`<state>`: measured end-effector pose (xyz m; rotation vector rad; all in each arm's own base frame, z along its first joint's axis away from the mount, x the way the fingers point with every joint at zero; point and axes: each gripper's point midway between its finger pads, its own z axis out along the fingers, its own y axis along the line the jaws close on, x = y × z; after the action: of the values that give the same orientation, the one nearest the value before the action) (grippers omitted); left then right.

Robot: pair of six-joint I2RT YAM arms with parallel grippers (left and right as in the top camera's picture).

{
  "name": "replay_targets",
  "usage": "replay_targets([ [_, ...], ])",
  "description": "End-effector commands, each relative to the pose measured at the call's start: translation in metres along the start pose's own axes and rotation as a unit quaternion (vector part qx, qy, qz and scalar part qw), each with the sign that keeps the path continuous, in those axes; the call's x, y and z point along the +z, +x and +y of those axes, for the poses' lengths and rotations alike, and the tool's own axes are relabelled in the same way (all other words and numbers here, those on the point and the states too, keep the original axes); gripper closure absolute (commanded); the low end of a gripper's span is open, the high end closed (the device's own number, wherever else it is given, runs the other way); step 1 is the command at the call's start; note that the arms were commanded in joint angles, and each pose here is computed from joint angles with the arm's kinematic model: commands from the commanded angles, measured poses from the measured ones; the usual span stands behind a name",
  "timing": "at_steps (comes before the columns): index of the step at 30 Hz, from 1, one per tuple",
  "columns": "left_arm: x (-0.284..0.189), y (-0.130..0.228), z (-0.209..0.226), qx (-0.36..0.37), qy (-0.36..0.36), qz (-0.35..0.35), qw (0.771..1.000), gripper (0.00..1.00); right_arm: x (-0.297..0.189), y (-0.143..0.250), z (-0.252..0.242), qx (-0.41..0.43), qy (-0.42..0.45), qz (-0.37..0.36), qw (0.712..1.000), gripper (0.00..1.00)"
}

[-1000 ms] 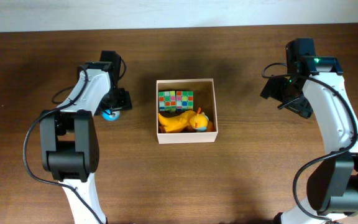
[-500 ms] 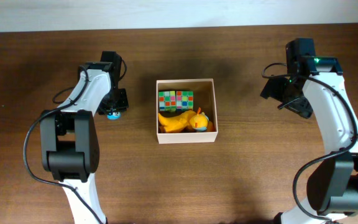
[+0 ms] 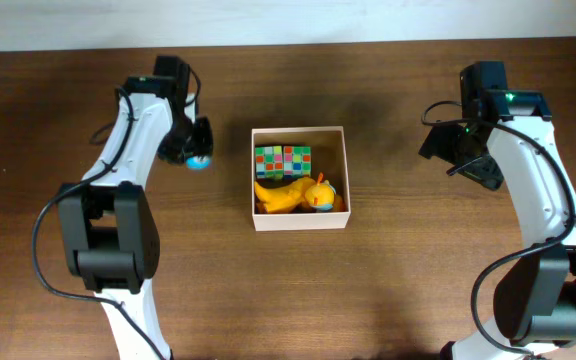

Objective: Pack container
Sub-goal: 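Grasp the blue ball with the left gripper and lift it, then carry the blue ball into the box and release it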

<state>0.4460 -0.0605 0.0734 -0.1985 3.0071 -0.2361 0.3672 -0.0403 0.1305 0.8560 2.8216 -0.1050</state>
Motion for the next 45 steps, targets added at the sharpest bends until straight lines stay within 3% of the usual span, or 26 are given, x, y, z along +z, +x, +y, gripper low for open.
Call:
replay_targets([
  [1, -0.058, -0.008, -0.064, 0.084, 0.151, -0.044, 0.984, 0.60, -0.003, -0.002, -0.002, 0.003, -0.001, -0.004, 1.000, 0.01],
  [5, -0.094, -0.003, -0.113, 0.155, 0.260, -0.068, 0.951, 0.60, -0.003, -0.002, -0.002, 0.003, -0.001, -0.004, 1.000, 0.01],
  [8, -0.104, 0.003, -0.141, 0.192, 0.303, -0.078, 0.930, 0.60, -0.003, -0.002, -0.002, 0.003, -0.001, -0.004, 1.000, 0.01],
  [15, -0.097, 0.021, -0.196, 0.284, 0.305, -0.095, 0.904, 0.60, -0.003, -0.002, -0.002, 0.003, -0.001, -0.004, 1.000, 0.01],
  [23, -0.071, 0.049, -0.246, 0.354, 0.234, -0.105, 0.900, 0.60, -0.003, -0.002, -0.002, 0.003, -0.001, -0.004, 1.000, 0.01],
  [36, -0.025, 0.055, -0.245, 0.342, 0.192, -0.069, 0.917, 0.58, -0.003, -0.002, -0.002, 0.003, -0.001, -0.004, 1.000, 0.01],
  [37, -0.024, 0.055, -0.245, 0.342, 0.192, -0.068, 0.917, 0.53, -0.003, -0.002, -0.002, 0.003, -0.001, -0.004, 1.000, 0.01],
  [40, -0.024, 0.055, -0.246, 0.342, 0.193, -0.069, 0.917, 0.17, -0.003, -0.002, -0.002, 0.003, -0.001, -0.004, 1.000, 0.01],
  [42, -0.024, 0.054, -0.246, 0.343, 0.193, -0.071, 0.917, 0.05, -0.003, -0.002, -0.002, 0.003, -0.001, -0.004, 1.000, 0.01],
  [45, -0.024, 0.053, -0.246, 0.343, 0.194, -0.073, 0.916, 0.03, -0.003, -0.002, -0.002, 0.003, -0.001, -0.004, 1.000, 0.01],
])
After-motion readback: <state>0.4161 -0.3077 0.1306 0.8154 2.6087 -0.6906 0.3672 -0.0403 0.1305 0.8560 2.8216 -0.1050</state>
